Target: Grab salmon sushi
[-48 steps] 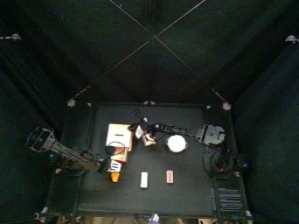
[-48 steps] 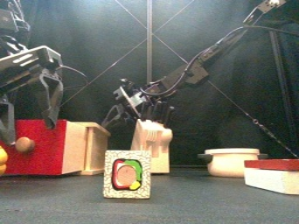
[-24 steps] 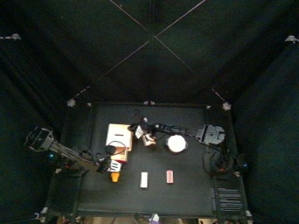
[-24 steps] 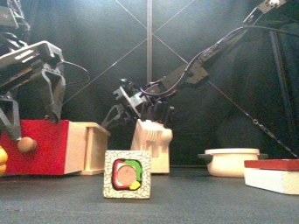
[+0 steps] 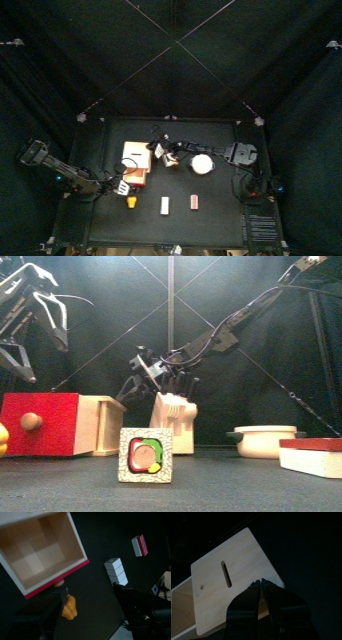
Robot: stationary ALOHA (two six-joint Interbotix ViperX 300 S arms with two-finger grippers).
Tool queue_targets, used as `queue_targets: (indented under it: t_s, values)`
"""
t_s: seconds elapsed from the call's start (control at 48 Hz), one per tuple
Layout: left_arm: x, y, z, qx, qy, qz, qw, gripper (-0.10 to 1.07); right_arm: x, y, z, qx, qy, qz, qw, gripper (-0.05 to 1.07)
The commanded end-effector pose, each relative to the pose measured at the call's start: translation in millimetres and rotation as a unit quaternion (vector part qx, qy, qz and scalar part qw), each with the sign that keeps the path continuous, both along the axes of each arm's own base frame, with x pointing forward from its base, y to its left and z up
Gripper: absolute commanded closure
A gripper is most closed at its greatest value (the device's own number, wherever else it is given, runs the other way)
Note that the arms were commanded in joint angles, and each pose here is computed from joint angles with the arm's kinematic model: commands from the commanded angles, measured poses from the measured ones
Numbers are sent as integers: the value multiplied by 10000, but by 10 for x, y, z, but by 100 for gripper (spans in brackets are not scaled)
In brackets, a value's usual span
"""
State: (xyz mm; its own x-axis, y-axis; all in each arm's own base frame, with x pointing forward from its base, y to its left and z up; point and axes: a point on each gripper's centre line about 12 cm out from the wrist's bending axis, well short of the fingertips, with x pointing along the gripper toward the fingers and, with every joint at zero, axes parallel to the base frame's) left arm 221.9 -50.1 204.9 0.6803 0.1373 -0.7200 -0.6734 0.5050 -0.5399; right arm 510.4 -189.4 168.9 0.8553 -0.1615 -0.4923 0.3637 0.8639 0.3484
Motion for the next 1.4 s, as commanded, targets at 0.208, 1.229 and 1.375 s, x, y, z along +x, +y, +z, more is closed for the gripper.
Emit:
queue_targets:
  t_s: [0.208,1.229,1.375]
  values:
    - [101,12,190,678,-815,-811,9911,-5,-15,9,397,-89,-373,12,9993,48]
    - [-137,489,420,3835,-1750,-2212,8794,-5,-885,1743,913,2054,-718,-241,9757,47]
    - [-127,570,437,3888,-1688,-2124,8805,-5,-1176,1972,829,2239,-309,-898,9700,47]
